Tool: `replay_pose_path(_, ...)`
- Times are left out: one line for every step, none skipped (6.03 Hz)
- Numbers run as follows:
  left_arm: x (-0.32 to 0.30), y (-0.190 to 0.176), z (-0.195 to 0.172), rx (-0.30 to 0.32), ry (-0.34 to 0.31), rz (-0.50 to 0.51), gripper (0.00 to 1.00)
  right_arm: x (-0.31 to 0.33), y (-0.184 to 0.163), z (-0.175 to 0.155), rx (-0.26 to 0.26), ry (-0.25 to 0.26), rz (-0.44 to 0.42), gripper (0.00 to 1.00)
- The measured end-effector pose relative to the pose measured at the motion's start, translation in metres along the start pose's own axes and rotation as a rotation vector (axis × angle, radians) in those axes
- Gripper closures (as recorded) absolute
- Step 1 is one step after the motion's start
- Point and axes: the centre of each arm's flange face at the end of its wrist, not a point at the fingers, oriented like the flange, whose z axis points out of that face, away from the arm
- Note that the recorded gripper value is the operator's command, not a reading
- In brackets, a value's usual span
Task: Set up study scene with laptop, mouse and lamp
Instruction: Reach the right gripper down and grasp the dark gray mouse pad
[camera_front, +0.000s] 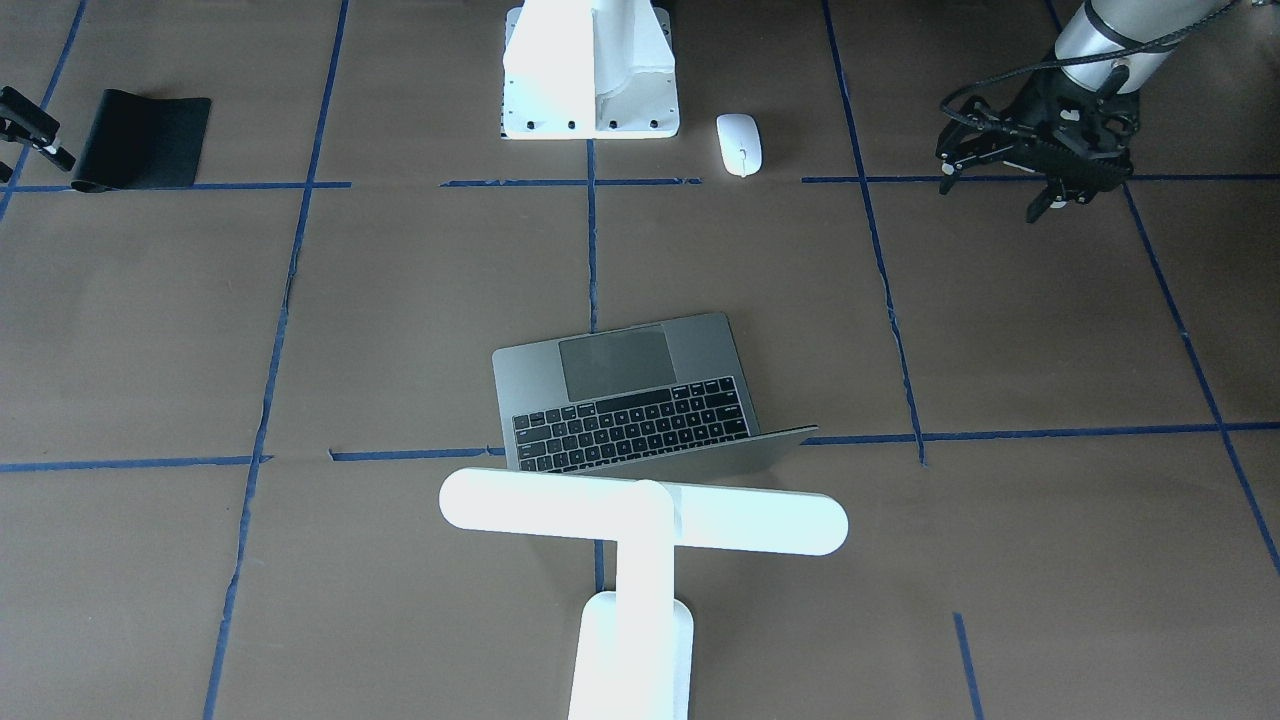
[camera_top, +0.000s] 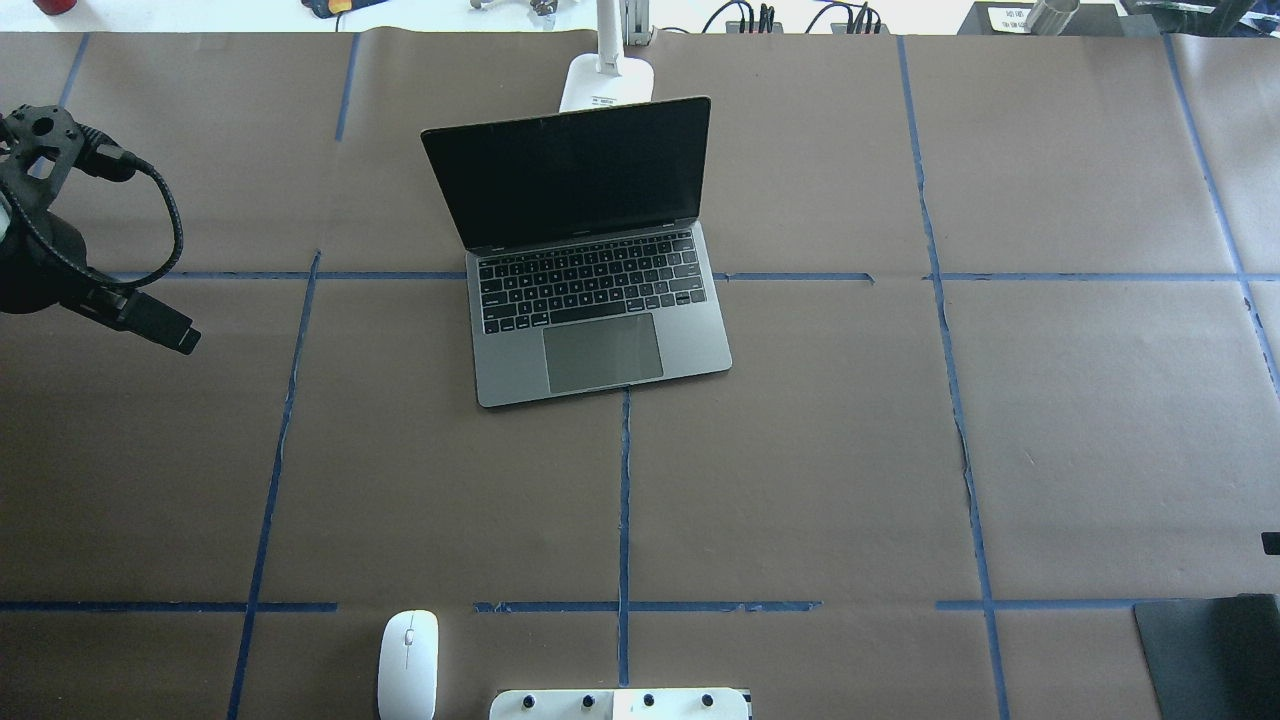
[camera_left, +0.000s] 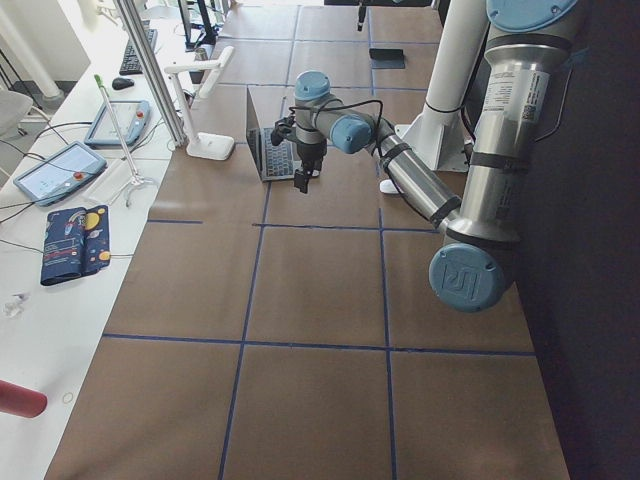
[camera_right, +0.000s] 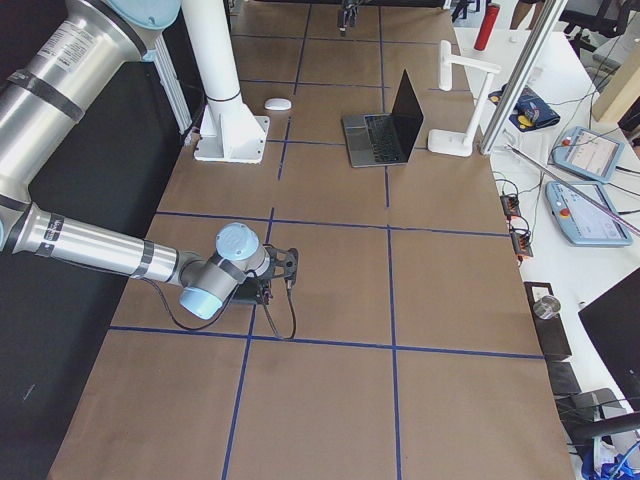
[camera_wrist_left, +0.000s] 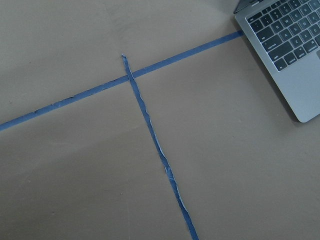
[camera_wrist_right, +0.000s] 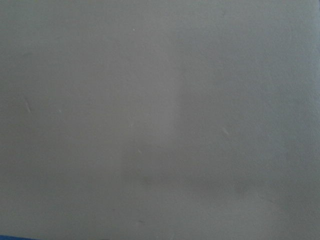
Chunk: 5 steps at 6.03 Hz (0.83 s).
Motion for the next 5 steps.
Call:
replay_pose_path(0.002,0.001,-0.001,0.002,0.003,0.002,0.0,0.011,0.011,0.012,-0.021,-0.004,-0.01,0.01)
replay_pose_path(0.003,0.001,-0.002,0.003,0.005,0.004,0.0,0.013,0.021,0.021,-0.06,-0.004,-0.018,0.06)
replay_pose_path(0.003,0.001,-0.004,0.005,0.006,0.005,0.0,0.016,0.031,0.031,-0.107,0.004,-0.034,0.07)
replay_pose_path(0.004,0.002,-0.005,0.007,0.006,0.006,0.0,0.02,0.04,0.041,-0.149,0.022,-0.051,0.11)
replay_pose_path(0.005,0.003,-0.006,0.008,0.007,0.007,0.0,0.026,0.047,0.052,-0.168,0.051,-0.071,0.5)
